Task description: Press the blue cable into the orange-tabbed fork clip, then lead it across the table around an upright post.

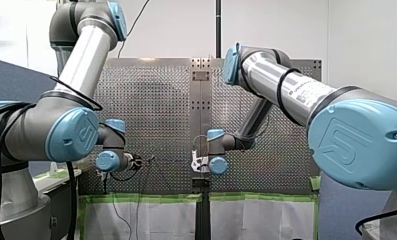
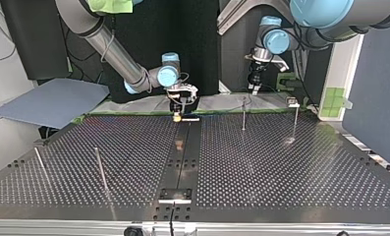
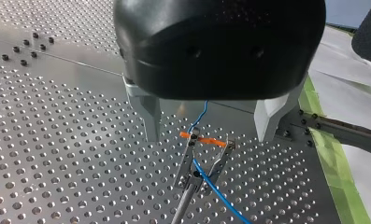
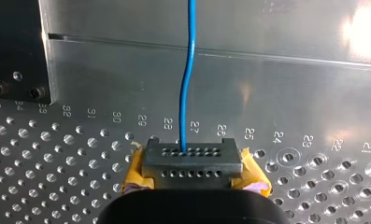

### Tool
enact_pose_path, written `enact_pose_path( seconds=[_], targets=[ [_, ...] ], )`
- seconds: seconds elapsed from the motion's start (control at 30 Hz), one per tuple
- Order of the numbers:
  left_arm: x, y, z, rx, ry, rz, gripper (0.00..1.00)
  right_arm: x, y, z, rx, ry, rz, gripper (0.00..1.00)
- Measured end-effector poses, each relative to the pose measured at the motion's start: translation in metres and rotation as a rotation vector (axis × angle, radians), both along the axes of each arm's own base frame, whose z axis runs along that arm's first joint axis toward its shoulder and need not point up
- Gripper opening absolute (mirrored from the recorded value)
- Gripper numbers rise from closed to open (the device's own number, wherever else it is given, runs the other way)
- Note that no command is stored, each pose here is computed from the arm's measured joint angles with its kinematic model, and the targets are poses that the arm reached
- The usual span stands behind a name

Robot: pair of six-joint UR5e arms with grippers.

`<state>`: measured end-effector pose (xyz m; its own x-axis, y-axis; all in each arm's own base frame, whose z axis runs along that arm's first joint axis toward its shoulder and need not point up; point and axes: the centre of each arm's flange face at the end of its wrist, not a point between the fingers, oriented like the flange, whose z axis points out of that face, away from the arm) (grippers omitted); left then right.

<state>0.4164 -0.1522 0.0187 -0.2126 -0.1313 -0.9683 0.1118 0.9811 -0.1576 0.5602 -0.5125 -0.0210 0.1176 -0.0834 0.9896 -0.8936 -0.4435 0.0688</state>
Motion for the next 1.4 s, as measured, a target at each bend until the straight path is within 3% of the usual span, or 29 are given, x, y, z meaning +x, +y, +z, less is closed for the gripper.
enact_pose_path(
  seconds=[0.37,0.5,0.73,1.13,1.4],
  targets=[
    [0.0,0.0,0.0,0.0,0.0,0.0,1.0,0.0,0.0,0.0,0.001,0.0,0.001,0.0],
    [-0.002,-0.005,0.0,0.015,0.001,-0.027,1.0,0.0,0.0,0.0,0.001,0.0,0.001,0.0],
    [-0.003,-0.021,0.001,0.023,0.013,-0.066,1.0,-0.001,-0.001,-0.001,0.002,0.001,-0.001,0.0],
    [0.022,-0.059,0.018,-0.05,-0.037,-0.056,1.0,-0.005,-0.003,-0.004,0.006,0.005,-0.005,0.0],
    [0.016,-0.084,0.021,-0.053,-0.052,-0.056,1.0,-0.007,-0.005,-0.005,0.007,0.004,-0.009,0.0]
  ],
)
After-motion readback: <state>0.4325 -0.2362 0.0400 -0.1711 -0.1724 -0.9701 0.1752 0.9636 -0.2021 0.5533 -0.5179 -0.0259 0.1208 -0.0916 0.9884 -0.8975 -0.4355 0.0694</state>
